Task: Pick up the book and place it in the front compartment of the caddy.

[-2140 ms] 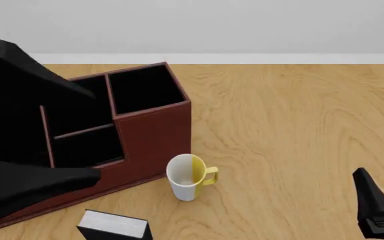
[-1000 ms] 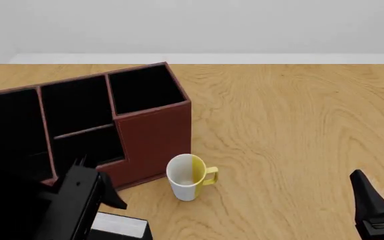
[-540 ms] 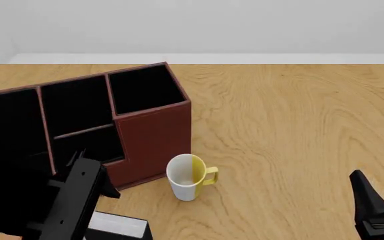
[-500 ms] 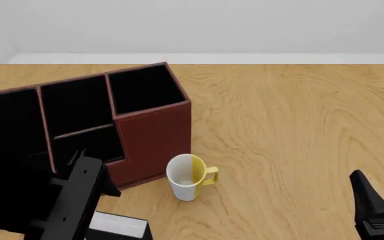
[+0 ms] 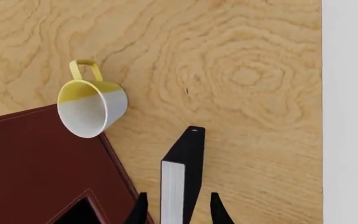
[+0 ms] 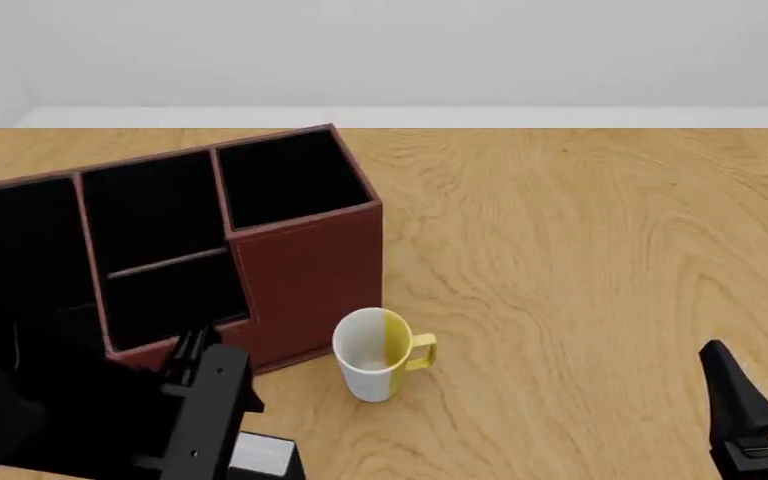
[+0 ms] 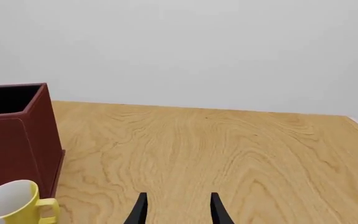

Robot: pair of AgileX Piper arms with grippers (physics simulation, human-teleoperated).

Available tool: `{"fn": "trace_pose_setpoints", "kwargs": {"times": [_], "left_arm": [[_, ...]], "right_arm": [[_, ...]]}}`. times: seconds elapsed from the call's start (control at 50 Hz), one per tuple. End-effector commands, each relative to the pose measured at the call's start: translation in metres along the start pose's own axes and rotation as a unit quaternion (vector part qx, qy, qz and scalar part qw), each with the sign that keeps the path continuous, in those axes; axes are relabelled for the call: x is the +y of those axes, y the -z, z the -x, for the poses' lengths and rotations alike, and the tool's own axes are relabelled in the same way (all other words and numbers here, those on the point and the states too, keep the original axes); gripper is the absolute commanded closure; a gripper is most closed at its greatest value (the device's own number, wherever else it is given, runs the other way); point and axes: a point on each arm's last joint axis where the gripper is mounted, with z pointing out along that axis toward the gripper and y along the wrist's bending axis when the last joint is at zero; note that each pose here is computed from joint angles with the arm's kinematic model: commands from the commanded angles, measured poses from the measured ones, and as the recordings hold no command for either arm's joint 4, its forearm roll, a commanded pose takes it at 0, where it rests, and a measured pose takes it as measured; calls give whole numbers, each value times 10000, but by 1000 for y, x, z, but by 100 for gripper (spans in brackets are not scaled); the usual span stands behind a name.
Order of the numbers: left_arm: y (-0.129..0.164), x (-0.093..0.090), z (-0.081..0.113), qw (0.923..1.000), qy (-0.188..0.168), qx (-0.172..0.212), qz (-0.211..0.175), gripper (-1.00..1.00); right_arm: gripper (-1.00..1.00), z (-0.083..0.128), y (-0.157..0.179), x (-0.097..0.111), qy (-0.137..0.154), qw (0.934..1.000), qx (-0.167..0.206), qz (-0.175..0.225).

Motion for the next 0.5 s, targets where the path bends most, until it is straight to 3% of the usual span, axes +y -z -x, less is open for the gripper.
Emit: {"fn": "trace_pose_setpoints", "kwargs": {"times": [0.02,0.5], "left_arm": [[-18,-6,-2,9999,104,45,-79,-100],[-42,4,-6,9997,234,104,-7,-100]], "right_arm": [[-100,0,0,0,10,10000,-1,9],[-100,0,0,0,46,10000,9,6]]}}
